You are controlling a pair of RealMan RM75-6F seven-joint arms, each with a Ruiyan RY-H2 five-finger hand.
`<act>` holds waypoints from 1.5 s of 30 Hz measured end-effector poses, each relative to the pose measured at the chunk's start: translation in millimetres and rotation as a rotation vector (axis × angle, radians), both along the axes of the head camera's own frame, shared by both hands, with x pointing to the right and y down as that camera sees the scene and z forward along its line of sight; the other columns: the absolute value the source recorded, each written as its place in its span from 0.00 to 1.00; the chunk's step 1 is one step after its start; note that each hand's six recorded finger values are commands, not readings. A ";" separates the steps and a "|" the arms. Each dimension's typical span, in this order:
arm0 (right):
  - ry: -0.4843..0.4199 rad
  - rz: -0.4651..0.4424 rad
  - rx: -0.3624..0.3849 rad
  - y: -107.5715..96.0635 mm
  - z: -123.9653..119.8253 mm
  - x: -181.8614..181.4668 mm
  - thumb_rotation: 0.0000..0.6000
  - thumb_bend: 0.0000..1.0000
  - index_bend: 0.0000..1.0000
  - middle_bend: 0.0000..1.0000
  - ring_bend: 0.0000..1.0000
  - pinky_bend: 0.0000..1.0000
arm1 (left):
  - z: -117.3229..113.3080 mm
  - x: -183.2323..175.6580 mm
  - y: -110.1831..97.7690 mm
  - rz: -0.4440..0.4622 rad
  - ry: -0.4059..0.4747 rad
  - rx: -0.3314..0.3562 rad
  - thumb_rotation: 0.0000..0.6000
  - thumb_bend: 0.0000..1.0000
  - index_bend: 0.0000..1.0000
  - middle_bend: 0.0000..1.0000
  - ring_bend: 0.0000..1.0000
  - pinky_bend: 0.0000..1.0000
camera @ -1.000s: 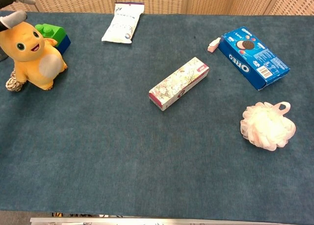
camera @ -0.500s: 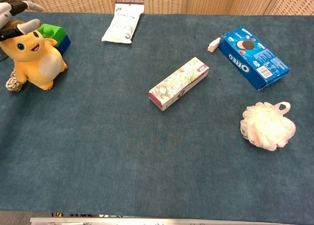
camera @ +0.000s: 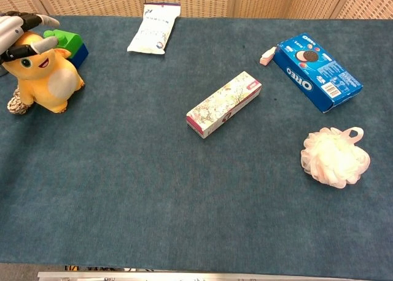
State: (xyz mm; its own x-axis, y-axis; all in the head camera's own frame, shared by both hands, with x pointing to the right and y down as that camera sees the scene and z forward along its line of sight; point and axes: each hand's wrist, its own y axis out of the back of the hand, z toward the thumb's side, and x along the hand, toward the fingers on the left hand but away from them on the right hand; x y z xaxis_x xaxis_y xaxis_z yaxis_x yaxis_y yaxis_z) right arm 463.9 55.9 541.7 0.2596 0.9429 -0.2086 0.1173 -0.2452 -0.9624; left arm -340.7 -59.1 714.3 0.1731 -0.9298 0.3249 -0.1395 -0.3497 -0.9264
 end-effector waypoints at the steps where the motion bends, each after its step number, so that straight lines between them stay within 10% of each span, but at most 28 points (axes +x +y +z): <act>1: -0.001 0.000 0.001 -0.2 -0.2 0.0 1.00 0.00 0.00 0.03 0.00 0.00 | -0.4 -1.4 1.0 -0.003 -0.001 0.001 0.00 0.02 0.14 0.14 0.09 0.00; 45: -0.001 0.004 0.008 0.6 -0.2 -1.6 1.00 0.00 0.00 0.03 0.00 0.00 | -19.7 -4.5 -2.0 -0.026 0.066 0.060 0.00 0.02 0.15 0.14 0.10 0.00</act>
State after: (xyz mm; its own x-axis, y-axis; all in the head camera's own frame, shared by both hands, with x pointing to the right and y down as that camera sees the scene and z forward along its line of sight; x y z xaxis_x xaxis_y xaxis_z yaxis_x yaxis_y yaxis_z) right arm 462.3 56.5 541.5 0.2559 0.9456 -0.2009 0.1198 -0.2373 -0.9640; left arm -345.2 -61.1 694.7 0.1674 -0.9516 0.2575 -0.2096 -0.2896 -0.9339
